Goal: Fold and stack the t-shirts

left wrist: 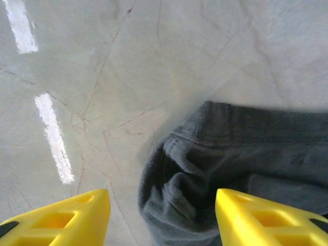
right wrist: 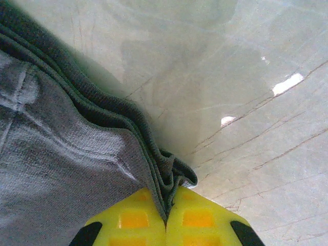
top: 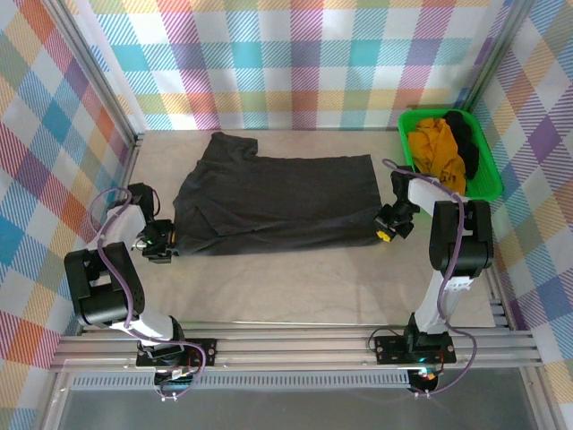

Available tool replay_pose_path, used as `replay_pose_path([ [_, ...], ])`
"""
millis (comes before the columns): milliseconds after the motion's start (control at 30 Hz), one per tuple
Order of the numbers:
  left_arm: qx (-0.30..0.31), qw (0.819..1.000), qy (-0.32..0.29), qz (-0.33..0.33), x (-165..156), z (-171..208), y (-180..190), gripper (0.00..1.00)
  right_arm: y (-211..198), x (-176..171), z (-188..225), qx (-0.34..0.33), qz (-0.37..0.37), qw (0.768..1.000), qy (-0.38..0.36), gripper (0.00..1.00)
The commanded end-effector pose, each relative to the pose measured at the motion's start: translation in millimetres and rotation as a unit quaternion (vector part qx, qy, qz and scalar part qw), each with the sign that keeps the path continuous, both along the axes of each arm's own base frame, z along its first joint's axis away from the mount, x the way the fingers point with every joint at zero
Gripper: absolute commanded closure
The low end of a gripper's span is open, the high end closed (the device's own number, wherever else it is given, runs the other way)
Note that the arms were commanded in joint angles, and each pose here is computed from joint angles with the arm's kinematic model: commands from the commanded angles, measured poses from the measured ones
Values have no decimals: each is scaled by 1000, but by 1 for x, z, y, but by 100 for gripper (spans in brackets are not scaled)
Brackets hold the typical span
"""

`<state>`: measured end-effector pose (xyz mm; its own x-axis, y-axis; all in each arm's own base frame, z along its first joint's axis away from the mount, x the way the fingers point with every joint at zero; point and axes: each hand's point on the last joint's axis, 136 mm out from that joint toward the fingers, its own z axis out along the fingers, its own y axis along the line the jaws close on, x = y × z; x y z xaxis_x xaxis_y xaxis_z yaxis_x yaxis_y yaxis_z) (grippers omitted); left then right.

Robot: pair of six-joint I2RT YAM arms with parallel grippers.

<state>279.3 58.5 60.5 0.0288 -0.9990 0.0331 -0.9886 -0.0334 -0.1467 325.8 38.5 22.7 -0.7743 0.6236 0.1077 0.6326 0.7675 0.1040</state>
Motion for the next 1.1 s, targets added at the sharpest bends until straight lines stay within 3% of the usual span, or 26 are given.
replay_pose_path([
  [0,-10,1000,-6,22,7,0,2,43,-2,0,5,1,5,1000,-6,100],
  [300,-58,998,0,17,24,-18,-14,59,-2,1,4,1,3,1000,-7,100],
  [533,-21,1000,10,2,17,-2,-5,99,-2,3,4,0,1,1000,-8,100],
  [800,19,991,80,-103,-4,28,4,100,-5,4,2,-9,2,1000,-7,100],
  [1067,42,966,160,-198,-30,18,12,100,-3,11,4,-6,8,1000,-15,100],
])
